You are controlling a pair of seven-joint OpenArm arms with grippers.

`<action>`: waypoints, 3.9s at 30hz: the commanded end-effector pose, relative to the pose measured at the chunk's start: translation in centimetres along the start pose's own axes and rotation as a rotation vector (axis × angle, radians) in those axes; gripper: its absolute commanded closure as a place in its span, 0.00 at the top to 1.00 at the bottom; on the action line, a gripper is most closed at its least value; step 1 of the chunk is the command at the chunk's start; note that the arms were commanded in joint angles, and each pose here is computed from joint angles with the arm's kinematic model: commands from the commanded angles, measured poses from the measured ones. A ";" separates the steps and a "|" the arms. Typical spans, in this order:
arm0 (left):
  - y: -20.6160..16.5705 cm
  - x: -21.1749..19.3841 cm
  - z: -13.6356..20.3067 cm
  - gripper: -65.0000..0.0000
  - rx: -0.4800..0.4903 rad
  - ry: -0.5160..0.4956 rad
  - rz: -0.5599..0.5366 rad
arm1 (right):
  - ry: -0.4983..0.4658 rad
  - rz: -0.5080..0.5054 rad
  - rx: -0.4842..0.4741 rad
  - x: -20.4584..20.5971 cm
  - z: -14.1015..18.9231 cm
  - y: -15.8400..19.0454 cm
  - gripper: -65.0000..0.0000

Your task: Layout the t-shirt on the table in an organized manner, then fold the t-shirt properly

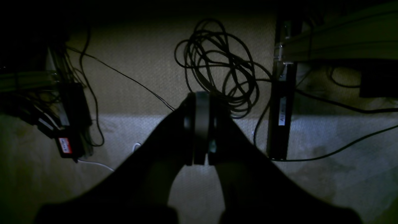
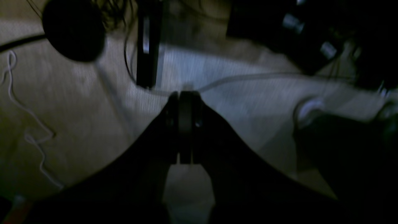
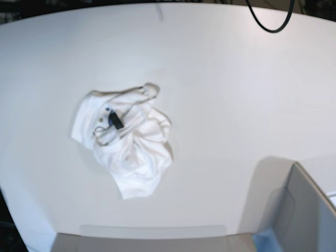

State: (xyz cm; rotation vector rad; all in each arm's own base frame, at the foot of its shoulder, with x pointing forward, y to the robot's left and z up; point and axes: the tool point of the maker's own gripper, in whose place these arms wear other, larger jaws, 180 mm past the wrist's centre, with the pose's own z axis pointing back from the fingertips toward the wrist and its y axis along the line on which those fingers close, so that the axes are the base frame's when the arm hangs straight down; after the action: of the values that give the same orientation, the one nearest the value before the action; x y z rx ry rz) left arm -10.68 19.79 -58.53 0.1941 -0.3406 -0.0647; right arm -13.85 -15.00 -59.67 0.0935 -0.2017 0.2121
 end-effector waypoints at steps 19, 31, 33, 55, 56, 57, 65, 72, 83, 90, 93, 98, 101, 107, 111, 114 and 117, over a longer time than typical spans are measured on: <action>0.8 2.6 3.4 0.00 0.008 -0.156 -0.009 | -0.325 0.433 -0.384 5.7 4.5 -3.7 0.02; 0.8 2.7 3.3 0.00 0.008 -0.158 -0.009 | -0.355 0.500 -0.322 5.7 4.0 -2.3 0.07; 0.8 2.6 3.3 0.00 0.008 -0.156 -0.009 | -0.354 0.513 -0.302 5.5 4.0 -1.8 0.07; 1.4 8.7 7.1 0.00 0.011 -0.341 -0.005 | -0.641 0.258 -0.156 12.2 14.4 5.8 0.08; 1.4 9.0 7.5 0.00 0.010 -0.352 -0.005 | -0.657 0.248 -0.146 12.7 15.1 6.0 0.08; 1.4 9.5 7.9 0.00 0.010 -0.366 -0.005 | -0.666 0.235 -0.138 12.9 15.8 6.2 0.08; 1.8 13.1 11.8 0.00 0.009 -0.476 -0.003 | -0.757 0.170 -0.099 16.0 20.2 6.6 0.08; 2.8 16.7 13.5 0.00 0.033 -0.574 0.002 | -0.898 0.140 -0.052 20.9 24.8 6.0 0.08; 3.4 21.4 15.5 0.00 0.052 -0.702 0.014 | -1.144 0.193 -0.041 28.0 28.0 4.4 0.17; 3.6 23.5 16.4 0.00 0.057 -0.761 0.023 | -1.289 0.141 -0.053 30.8 29.3 3.4 0.26; 3.2 24.4 16.3 0.00 0.051 -0.788 0.032 | -1.271 0.068 -0.052 31.8 28.4 1.8 0.27; 1.4 25.5 16.3 0.00 -0.002 -0.818 0.052 | -1.186 0.031 -0.041 33.8 26.4 -1.8 0.27; 0.5 26.5 16.2 0.00 -0.024 -0.843 0.060 | -1.154 0.027 -0.049 35.7 25.6 -4.1 0.27; -0.5 27.4 16.3 0.00 -0.051 -0.867 0.070 | -1.153 -0.024 -0.063 40.0 25.3 -6.4 0.27; -0.5 27.8 16.2 0.00 -0.050 -0.877 0.071 | -1.176 -0.077 -0.053 43.3 25.3 -6.3 0.27; -0.5 28.1 16.2 0.00 -0.048 -0.888 0.073 | -1.159 -0.182 -0.057 45.9 25.0 -6.8 0.27; -0.6 28.3 16.2 0.00 -0.036 -0.890 0.097 | -1.114 -0.334 -0.053 48.0 24.7 -7.9 0.27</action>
State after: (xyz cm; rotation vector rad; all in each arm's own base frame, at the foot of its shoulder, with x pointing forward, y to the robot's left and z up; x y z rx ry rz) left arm 10.50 13.73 -35.34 0.0985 -1.2026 -0.0575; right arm 28.44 -15.50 -28.26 0.1947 -1.1944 -0.2277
